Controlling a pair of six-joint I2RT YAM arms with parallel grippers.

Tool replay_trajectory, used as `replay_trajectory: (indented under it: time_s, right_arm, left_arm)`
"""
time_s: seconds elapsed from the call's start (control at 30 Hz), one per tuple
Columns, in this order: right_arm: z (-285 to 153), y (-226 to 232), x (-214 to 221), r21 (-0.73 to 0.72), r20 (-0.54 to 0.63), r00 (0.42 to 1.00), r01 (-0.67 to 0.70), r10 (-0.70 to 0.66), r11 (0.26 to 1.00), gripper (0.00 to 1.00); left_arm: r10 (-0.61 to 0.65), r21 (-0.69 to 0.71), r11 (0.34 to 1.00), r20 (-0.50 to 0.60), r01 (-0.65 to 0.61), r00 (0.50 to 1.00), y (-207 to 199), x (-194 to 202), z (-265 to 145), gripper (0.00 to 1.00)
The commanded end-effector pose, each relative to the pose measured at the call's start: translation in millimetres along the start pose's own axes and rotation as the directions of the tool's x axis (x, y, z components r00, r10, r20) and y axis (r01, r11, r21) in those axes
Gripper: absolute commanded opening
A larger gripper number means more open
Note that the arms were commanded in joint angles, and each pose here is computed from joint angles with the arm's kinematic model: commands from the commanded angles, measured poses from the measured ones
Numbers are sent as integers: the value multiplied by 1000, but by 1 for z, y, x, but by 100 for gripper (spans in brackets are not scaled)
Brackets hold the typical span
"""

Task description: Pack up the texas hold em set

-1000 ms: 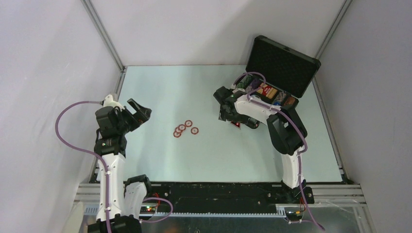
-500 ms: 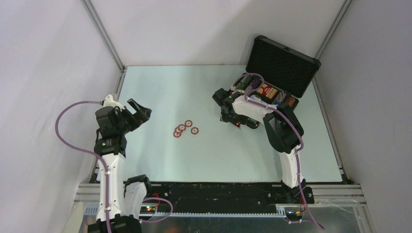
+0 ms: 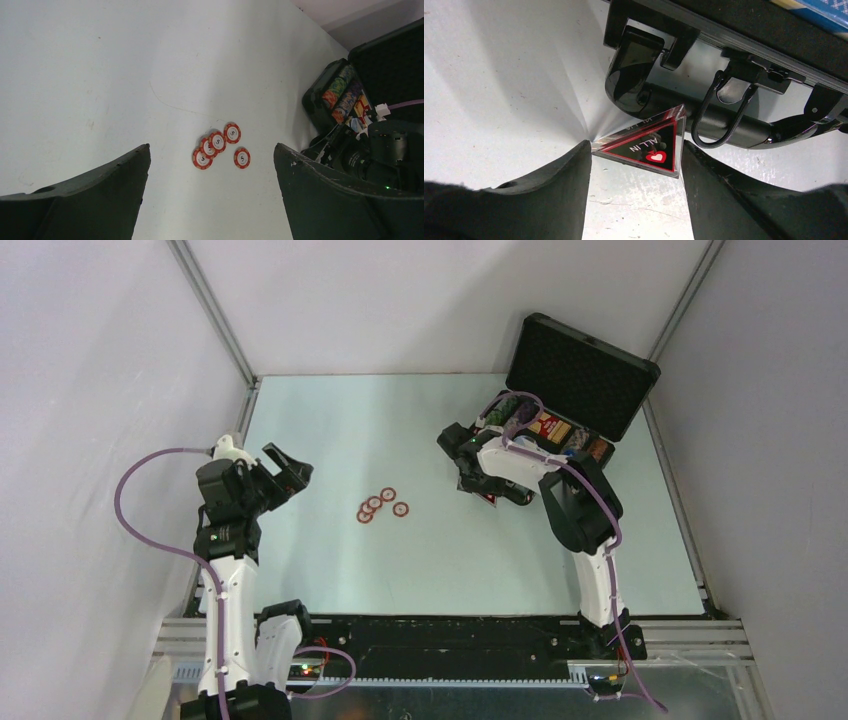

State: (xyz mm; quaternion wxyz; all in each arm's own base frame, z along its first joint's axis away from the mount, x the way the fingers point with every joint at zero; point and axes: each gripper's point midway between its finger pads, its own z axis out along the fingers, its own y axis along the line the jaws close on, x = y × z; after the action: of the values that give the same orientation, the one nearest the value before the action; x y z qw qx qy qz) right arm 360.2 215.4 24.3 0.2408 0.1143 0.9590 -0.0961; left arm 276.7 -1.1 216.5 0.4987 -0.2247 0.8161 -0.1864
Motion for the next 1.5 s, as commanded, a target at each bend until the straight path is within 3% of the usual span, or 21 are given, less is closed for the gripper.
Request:
replay_trajectory:
  time_s: [0.0,0.13,0.8,1.13,1.47]
  right_arm:
    - [5,-9,-6,42,34,999,-22,20,999,61]
    - [-2,-12,-14,32,55,998,-27,26,999,58]
    - [-67,-31,-77,-130,158,977,-123,143,984,59]
    - [-62,-91,-164,-124,209,945,-229,251,966,59]
    - [-26,-119,-203,-98,179,944,-265,279,959,60]
  left_arm:
    - [-1,30,1000,22,1,1000,-5,-6,1,97]
    - [-2,30,1000,22,2,1000,-5,-6,1,97]
    - [1,32,999,24,-2,1000,-5,-6,1,97]
    - [3,29,1000,28,-4,1000,-5,-6,0,97]
    - [2,27,1000,28,-3,1000,-4,-6,0,97]
